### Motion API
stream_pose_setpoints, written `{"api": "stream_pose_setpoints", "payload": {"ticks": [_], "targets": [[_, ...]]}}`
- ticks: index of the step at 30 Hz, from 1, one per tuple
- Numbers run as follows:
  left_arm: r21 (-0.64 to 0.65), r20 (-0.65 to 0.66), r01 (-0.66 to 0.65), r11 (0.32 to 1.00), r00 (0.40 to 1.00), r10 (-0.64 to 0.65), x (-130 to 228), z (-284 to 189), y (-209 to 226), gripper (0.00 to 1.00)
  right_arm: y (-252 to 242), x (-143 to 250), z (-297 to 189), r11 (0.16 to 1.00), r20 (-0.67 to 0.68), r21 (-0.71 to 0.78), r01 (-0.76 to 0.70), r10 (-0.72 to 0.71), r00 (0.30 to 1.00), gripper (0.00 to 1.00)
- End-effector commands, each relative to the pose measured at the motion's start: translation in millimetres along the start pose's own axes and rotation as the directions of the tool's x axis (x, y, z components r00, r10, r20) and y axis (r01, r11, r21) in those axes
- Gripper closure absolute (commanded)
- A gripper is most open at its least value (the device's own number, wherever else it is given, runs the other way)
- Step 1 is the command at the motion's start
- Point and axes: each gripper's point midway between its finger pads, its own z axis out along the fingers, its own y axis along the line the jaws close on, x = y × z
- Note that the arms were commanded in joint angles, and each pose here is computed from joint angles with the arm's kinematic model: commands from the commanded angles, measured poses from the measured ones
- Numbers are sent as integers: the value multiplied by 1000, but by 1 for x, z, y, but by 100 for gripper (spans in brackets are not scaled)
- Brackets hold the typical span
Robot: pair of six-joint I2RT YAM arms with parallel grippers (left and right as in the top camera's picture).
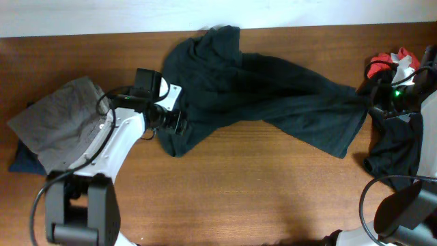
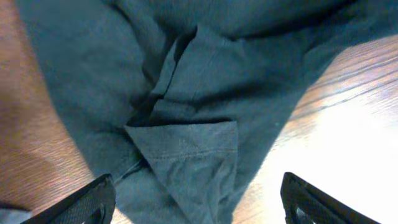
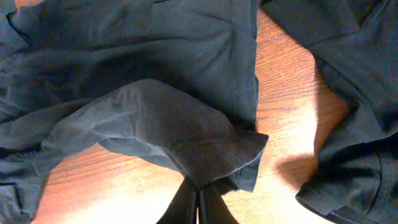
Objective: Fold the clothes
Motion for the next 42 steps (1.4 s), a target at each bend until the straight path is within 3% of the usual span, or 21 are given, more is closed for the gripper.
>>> {"api": "stream_pose_setpoints", "payload": {"ticks": [1, 2, 4, 7, 9, 10, 13, 18, 23, 30, 38, 42], "targets": [[5, -80, -25, 1000, 996, 26, 17, 26, 1, 16, 4, -1, -1, 1000, 3, -12, 20, -20, 1000, 95], [8, -96, -31, 999, 995, 32, 21, 32, 1, 17, 4, -1, -1, 1000, 3, -11, 20, -20, 1000, 95], [15, -122, -30, 999, 992, 31, 26, 42, 0, 34, 4, -1, -1, 1000, 3, -12, 20, -20, 1000, 96], [17, -131, -31, 999, 991, 33, 28, 46, 0, 64, 4, 0, -1, 1000, 1, -12, 19, -19, 1000, 95], [16, -123, -32, 999, 992, 34, 24, 42, -1, 96, 4, 0, -1, 1000, 1, -12, 19, -19, 1000, 96], [15, -120, -32, 999, 992, 33, 21, 37, -1, 100, 4, 0, -1, 1000, 1, -12, 19, -19, 1000, 96], [-5, -85, -28, 1000, 996, 28, 3, 8, -1, 100, 4, 0, -1, 1000, 0, -11, 19, -19, 1000, 96], [-171, 63, 17, 985, 998, -7, -39, -79, 29, 100, 4, 0, -1, 1000, -1, -11, 18, -18, 1000, 96], [-324, 140, 97, 941, 989, -53, -34, -146, 65, 100, 4, 0, -1, 1000, -3, -11, 18, -18, 1000, 96], [-320, 29, 123, 939, 992, -121, 0, -147, 71, 100, 4, 2, -1, 1000, -9, -11, 16, -16, 1000, 95], [-321, 9, 123, 939, 992, -127, 5, -147, 71, 99, 4, 8, -1, 1000, -35, -10, 8, -8, 999, 95], [-309, -65, 119, 944, 987, -146, 23, -146, 65, 92, 4, 15, -1, 1000, -60, -9, 0, 0, 998, 95]]}}
